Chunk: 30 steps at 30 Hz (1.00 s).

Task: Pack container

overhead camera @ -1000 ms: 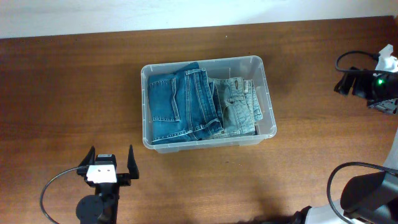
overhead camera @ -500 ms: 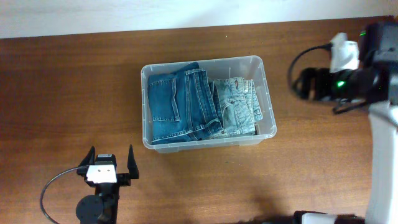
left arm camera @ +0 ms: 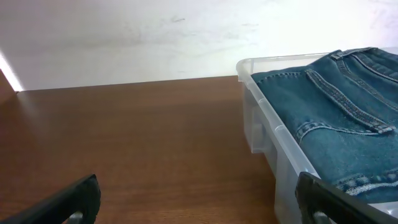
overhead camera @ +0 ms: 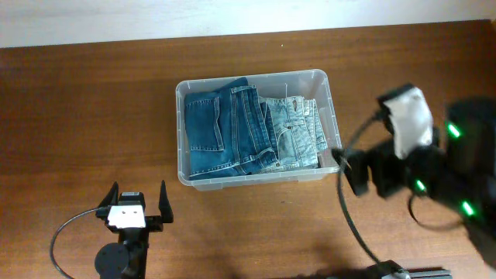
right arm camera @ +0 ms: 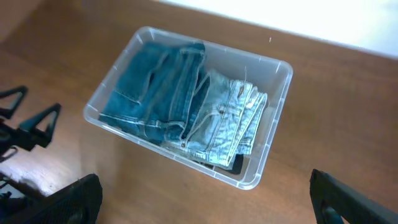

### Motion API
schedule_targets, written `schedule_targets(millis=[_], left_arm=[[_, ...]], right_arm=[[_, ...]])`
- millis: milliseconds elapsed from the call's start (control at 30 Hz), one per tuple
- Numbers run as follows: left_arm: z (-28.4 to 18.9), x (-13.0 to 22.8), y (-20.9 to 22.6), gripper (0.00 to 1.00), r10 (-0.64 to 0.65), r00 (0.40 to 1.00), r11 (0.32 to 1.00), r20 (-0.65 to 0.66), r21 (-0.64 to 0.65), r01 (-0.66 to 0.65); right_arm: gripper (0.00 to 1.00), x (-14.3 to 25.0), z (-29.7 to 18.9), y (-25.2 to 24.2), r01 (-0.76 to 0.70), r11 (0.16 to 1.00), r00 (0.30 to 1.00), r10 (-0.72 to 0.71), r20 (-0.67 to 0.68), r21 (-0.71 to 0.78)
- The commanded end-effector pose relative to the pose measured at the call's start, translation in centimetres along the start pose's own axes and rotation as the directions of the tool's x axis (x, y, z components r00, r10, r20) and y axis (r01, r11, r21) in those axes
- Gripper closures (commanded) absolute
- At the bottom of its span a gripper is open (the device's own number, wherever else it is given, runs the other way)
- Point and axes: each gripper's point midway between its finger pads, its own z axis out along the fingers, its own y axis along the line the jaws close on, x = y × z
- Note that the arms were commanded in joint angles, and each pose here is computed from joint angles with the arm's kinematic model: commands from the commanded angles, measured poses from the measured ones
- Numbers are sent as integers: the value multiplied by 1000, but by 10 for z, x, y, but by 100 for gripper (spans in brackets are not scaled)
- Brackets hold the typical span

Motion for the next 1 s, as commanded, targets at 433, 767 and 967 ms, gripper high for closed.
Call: schedule_targets(millis=[433,767,967], left_arm=[[1,5,1,0,15,1000,1000,-4,-8,-15],[1,5,1,0,15,1000,1000,-4,-8,-15],[1,5,1,0,15,1000,1000,-4,-8,-15]], right_arm=[[2,85,-95,21,98,992,943,-116,312,75],[1,111,-63,7,83,981,832,-166,529,177],[2,93,-30,-11,59,970,741,-201,641,236]])
